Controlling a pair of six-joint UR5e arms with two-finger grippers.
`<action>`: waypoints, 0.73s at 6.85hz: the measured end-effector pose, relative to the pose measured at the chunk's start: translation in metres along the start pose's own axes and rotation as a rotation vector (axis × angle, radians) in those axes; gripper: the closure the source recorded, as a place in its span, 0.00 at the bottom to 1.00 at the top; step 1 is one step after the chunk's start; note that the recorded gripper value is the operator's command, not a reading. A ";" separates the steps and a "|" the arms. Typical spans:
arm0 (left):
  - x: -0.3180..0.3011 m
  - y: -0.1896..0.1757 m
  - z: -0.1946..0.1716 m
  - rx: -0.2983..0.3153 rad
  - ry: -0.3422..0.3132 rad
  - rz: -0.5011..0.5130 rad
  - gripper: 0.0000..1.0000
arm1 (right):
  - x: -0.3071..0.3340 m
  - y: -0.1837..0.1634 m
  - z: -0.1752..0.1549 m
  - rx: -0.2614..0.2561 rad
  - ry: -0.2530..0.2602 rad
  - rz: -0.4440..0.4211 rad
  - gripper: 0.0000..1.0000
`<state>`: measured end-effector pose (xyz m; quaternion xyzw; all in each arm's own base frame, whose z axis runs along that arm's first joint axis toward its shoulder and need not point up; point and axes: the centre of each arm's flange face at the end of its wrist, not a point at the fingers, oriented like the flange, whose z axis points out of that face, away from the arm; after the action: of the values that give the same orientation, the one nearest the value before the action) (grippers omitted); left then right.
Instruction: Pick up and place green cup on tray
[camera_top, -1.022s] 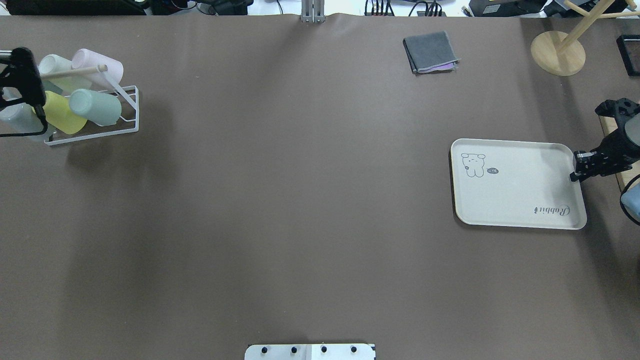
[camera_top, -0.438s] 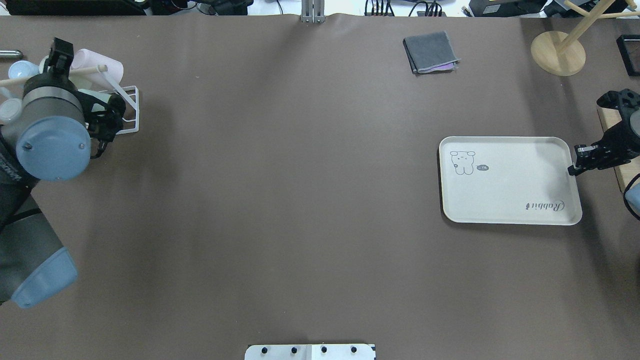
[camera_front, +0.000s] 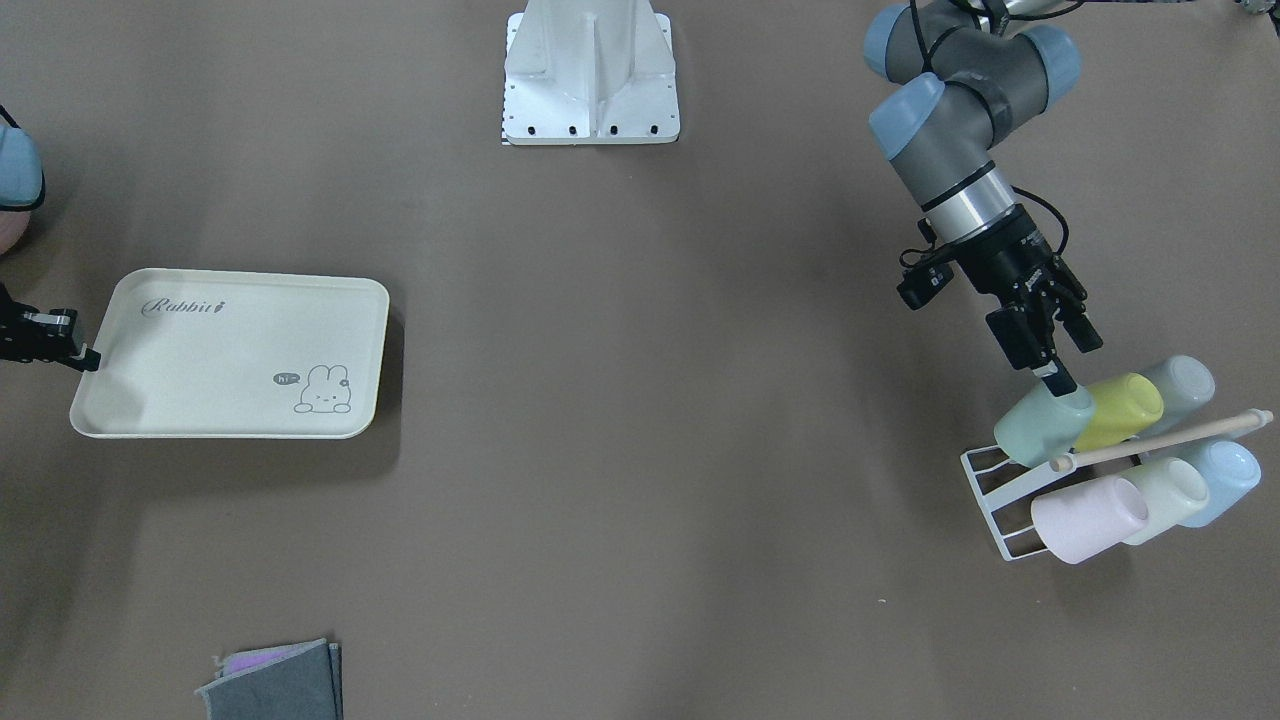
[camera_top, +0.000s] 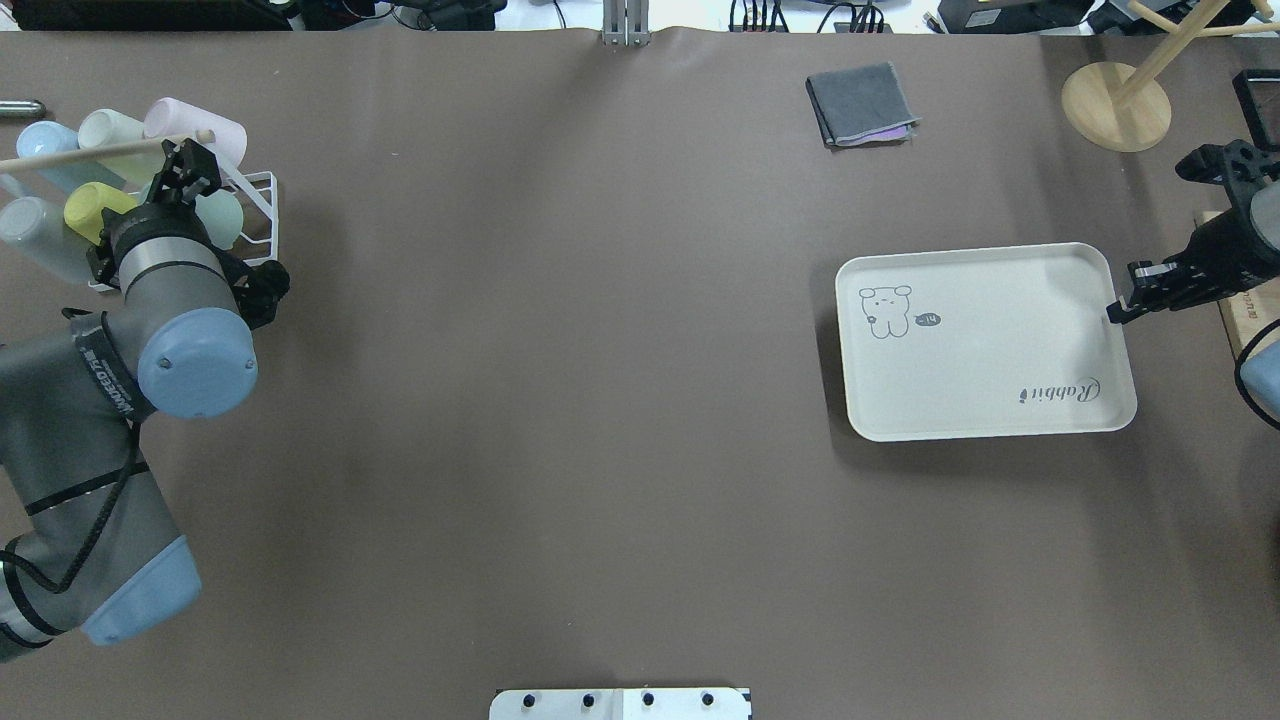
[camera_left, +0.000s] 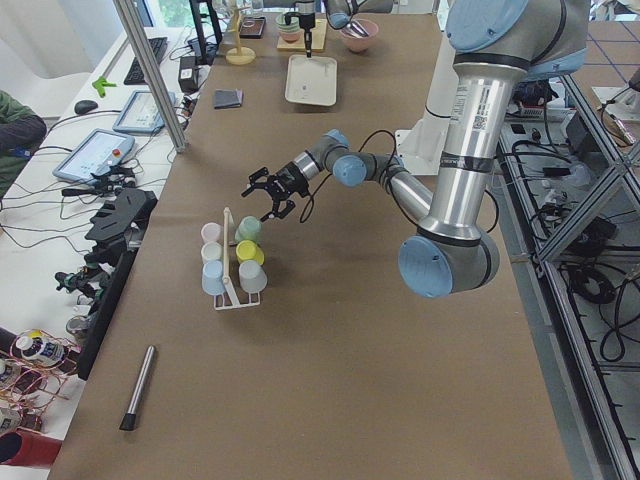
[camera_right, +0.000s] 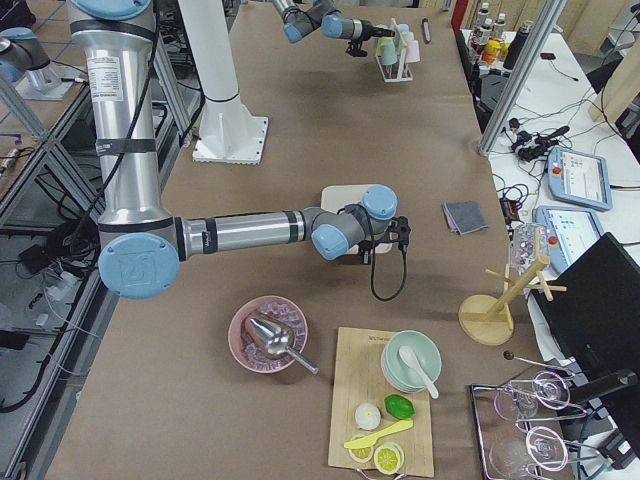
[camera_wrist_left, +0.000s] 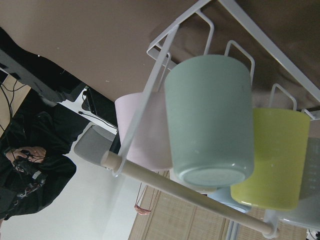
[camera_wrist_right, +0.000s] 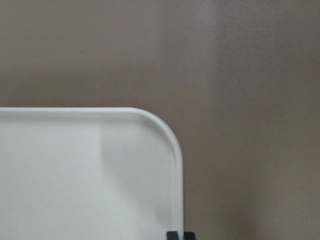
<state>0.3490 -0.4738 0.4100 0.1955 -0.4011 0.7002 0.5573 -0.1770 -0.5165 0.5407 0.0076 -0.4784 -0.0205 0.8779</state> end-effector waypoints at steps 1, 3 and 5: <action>0.008 -0.018 -0.002 -0.027 -0.020 0.052 0.01 | -0.030 -0.015 -0.009 0.016 -0.032 -0.025 1.00; 0.032 -0.038 0.001 -0.074 -0.047 0.127 0.01 | -0.115 -0.056 -0.009 0.025 -0.089 -0.025 1.00; 0.052 -0.056 0.008 -0.145 -0.099 0.179 0.01 | -0.201 -0.086 0.014 -0.003 -0.123 -0.016 1.00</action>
<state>0.3847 -0.4441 0.4713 0.1526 -0.4934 0.7058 0.4849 -0.3002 -0.5940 0.3768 0.0088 -0.5312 -0.0288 0.8467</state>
